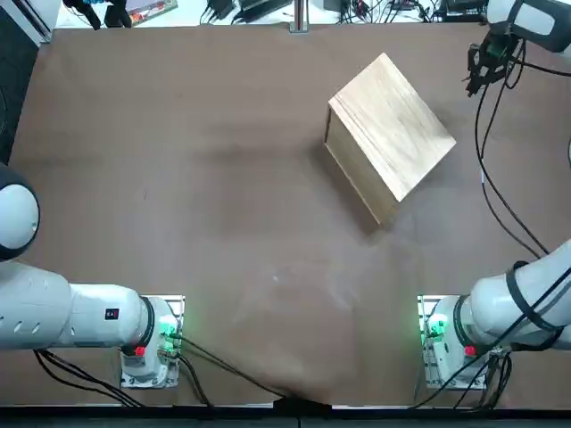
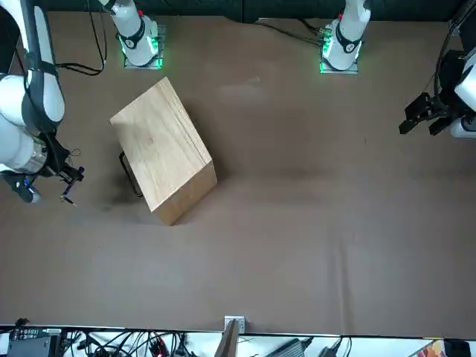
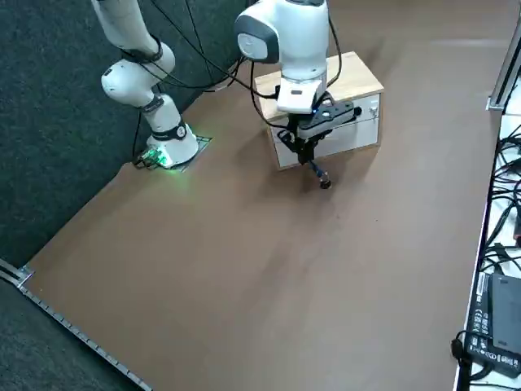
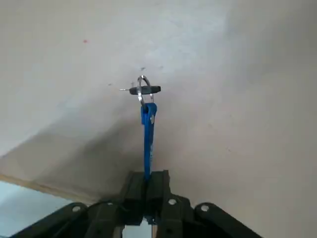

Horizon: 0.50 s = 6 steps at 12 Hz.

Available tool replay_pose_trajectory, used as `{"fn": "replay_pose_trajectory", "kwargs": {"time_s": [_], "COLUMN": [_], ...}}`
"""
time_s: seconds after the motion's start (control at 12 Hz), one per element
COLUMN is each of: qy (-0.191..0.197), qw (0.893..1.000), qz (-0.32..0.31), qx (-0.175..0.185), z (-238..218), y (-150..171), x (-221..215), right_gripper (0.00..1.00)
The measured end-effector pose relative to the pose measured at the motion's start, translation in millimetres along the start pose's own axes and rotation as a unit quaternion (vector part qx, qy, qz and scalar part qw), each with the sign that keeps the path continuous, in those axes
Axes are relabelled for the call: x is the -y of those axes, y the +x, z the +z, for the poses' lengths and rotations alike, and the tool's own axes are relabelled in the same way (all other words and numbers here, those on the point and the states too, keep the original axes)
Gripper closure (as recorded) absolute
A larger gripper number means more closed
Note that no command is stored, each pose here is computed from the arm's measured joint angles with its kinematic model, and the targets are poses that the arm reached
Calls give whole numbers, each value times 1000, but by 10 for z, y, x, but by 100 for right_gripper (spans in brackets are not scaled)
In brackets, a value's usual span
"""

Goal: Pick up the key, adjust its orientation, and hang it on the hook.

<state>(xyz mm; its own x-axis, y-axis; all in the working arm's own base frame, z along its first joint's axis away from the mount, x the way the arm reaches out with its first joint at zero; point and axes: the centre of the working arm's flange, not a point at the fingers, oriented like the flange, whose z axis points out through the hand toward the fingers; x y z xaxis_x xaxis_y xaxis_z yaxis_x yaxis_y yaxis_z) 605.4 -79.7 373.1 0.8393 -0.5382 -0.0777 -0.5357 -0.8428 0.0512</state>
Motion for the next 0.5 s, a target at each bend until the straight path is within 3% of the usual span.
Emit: {"fn": "replay_pose_trajectory", "kwargs": {"time_s": [0.17, 0.5], "qy": [-15, -27], "qw": [997, 979], "qz": [-69, -204], "qx": [-3, -7], "z": [48, 98], "y": [-37, -47], "x": [119, 366], "right_gripper": [96, 96]}}
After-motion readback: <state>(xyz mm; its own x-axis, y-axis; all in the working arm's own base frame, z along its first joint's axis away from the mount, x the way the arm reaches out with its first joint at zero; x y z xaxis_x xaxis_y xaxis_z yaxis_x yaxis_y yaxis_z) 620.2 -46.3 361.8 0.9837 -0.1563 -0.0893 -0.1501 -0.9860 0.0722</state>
